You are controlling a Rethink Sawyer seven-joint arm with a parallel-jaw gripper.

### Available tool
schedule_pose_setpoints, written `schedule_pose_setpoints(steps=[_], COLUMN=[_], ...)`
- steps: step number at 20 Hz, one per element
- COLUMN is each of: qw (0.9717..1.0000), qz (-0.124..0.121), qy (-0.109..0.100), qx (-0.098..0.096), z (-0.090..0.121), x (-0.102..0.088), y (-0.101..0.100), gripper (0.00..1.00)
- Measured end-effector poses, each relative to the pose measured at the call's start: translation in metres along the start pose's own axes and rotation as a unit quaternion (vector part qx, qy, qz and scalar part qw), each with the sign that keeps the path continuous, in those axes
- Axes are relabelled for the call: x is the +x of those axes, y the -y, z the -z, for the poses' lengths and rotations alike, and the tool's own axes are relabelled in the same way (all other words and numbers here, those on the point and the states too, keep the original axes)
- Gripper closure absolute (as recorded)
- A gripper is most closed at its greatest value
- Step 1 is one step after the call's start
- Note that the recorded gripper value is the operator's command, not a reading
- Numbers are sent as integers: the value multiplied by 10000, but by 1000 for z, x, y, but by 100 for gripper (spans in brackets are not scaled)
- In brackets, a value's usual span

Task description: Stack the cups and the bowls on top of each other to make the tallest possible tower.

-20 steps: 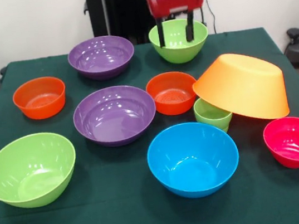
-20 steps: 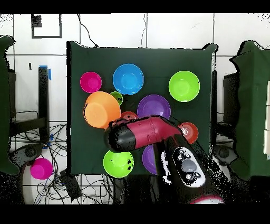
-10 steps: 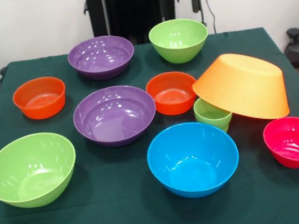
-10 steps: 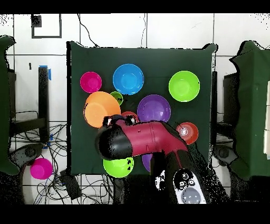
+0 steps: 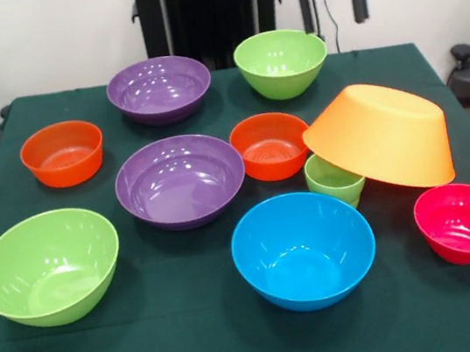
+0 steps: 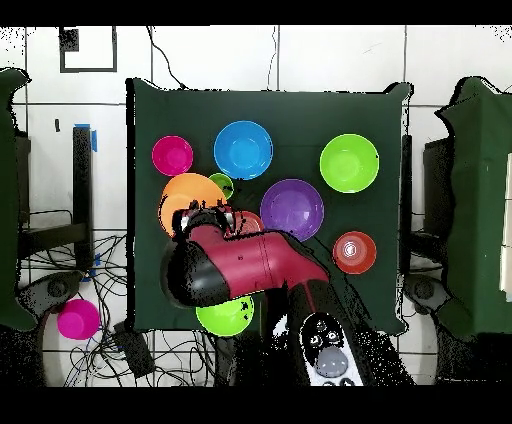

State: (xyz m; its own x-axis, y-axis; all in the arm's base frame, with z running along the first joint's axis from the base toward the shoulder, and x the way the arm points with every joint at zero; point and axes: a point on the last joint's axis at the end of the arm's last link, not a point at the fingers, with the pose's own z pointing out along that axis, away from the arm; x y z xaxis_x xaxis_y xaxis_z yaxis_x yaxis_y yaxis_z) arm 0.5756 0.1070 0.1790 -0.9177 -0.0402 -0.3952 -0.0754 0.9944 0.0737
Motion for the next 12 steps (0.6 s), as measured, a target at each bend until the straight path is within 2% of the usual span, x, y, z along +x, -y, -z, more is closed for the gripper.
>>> schedule_pose_setpoints(steps=[5,7,9,12], qw=[9997,9994,9992,9992], qz=[42,33,11,-81], qy=[213,320,352,355], qx=[-100,-153,-176,-165], z=[-19,-35,-41,-60], x=[13,25,29,47], y=[-15,-21,-22,-16], gripper=[0,0,0,0])
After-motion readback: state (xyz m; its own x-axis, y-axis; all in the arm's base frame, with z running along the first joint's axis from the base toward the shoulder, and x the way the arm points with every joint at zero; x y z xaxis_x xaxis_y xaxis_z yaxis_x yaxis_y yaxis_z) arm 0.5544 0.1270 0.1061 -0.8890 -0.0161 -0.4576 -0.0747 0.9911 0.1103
